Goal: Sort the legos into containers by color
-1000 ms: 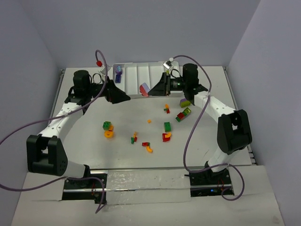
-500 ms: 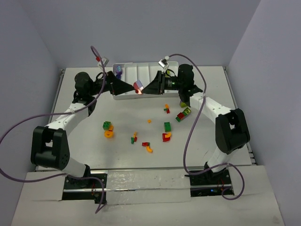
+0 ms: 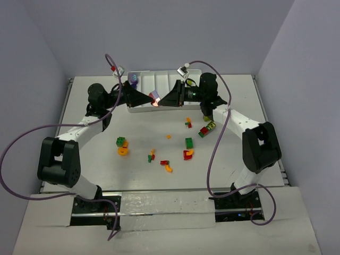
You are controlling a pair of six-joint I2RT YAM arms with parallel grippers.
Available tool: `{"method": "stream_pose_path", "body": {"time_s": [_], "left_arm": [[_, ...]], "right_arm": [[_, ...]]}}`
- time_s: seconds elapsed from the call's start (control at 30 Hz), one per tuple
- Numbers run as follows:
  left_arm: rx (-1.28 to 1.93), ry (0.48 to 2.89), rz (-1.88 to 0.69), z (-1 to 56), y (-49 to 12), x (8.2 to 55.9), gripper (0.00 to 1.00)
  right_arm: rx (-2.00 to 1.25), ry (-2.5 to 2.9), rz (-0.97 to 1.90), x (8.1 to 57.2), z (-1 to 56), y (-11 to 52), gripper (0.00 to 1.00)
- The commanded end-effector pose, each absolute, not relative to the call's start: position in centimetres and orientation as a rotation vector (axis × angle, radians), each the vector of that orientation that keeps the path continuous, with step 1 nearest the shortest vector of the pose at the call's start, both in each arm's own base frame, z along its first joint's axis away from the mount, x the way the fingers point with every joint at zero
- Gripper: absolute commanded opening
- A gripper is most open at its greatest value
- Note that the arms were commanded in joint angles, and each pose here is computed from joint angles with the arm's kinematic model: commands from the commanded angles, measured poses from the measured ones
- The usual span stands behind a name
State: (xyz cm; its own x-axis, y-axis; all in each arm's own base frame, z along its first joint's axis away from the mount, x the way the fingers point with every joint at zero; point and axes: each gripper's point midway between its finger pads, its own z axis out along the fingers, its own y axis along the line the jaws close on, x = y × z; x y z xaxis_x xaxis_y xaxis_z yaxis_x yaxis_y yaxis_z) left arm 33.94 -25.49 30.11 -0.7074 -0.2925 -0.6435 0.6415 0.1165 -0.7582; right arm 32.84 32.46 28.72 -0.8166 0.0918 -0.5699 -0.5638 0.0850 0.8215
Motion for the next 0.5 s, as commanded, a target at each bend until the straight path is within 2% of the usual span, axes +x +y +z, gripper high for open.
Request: {"method": "stream_pose_path", "body": {"time_s": [0.0,0.23,0.43,0.47], "left_arm": [[0.371,1.631,-1.681,31.13,-25.7,33.72,0.67],[0.386,1.618,-1.698,31.42,-25.98,33.54,0.56],[0.396,1.62,-1.713,31.34,-26.28,33.5,0.39],[0.398,1.624,-1.716,31.23,-26.33,33.5,0.34]], "right_arm": [[-0.531,1.787,1.781,32.85,30.8,32.95,0.0],[-0.523,1.794,1.768,33.0,30.63,32.93,0.0],[-0.517,1.8,1.75,33.21,30.31,32.92,0.0],[-0.516,1.8,1.747,33.24,30.27,32.94,0.0]]}}
